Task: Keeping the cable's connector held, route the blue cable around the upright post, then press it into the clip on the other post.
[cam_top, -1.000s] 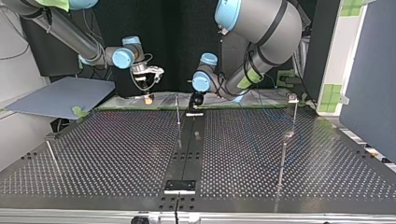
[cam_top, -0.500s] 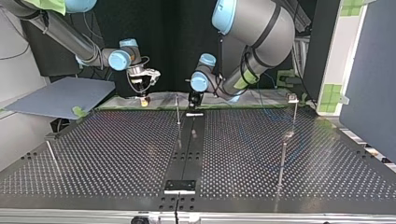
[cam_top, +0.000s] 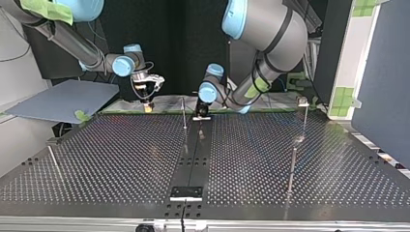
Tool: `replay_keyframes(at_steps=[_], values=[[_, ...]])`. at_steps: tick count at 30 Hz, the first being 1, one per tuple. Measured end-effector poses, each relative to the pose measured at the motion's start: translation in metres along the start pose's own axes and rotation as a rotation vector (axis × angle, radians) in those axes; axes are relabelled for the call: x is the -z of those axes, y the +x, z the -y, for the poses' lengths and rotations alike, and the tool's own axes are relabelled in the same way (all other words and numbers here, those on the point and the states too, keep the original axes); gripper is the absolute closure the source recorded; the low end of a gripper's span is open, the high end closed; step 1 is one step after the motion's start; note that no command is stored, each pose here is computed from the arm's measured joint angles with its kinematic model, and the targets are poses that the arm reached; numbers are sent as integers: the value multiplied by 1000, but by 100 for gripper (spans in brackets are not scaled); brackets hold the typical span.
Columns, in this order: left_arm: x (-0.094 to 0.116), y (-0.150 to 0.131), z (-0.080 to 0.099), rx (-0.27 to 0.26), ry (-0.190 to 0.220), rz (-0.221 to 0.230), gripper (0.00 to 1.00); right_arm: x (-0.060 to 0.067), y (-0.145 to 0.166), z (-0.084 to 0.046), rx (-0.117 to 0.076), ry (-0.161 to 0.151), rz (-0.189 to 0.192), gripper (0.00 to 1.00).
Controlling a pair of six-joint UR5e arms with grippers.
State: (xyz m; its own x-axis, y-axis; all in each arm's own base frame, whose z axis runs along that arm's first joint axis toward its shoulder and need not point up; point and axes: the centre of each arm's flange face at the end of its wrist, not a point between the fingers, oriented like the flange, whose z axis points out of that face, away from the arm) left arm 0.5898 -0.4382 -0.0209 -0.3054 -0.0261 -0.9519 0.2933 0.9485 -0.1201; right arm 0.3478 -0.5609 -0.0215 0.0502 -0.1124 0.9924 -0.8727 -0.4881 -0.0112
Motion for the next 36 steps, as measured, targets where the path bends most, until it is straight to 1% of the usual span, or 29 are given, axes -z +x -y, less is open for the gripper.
replay_keyframes(at_steps=[6,10,17,22,25,27,32,36], values=[[-2,-2,-9,1,-19,-2,100,-10,5,-7,2,-4,-18,100],[-3,-3,-12,-2,-23,-2,100,-16,11,-12,2,-4,-32,100],[-4,-3,-14,-5,-26,-4,100,-23,17,-19,2,0,-48,100],[-4,-4,-14,-10,-25,1,100,-27,17,-26,-5,-5,-55,100],[-5,-5,-14,-18,-25,7,100,-30,15,-29,-9,-6,-53,100],[-5,-5,-14,-30,-28,10,100,-33,11,-31,-8,-6,-45,100],[-5,-6,-15,-57,-49,19,100,-37,2,-35,6,-10,-11,100],[-6,-7,-16,-74,-56,24,100,-39,2,-37,6,-12,-8,100]])
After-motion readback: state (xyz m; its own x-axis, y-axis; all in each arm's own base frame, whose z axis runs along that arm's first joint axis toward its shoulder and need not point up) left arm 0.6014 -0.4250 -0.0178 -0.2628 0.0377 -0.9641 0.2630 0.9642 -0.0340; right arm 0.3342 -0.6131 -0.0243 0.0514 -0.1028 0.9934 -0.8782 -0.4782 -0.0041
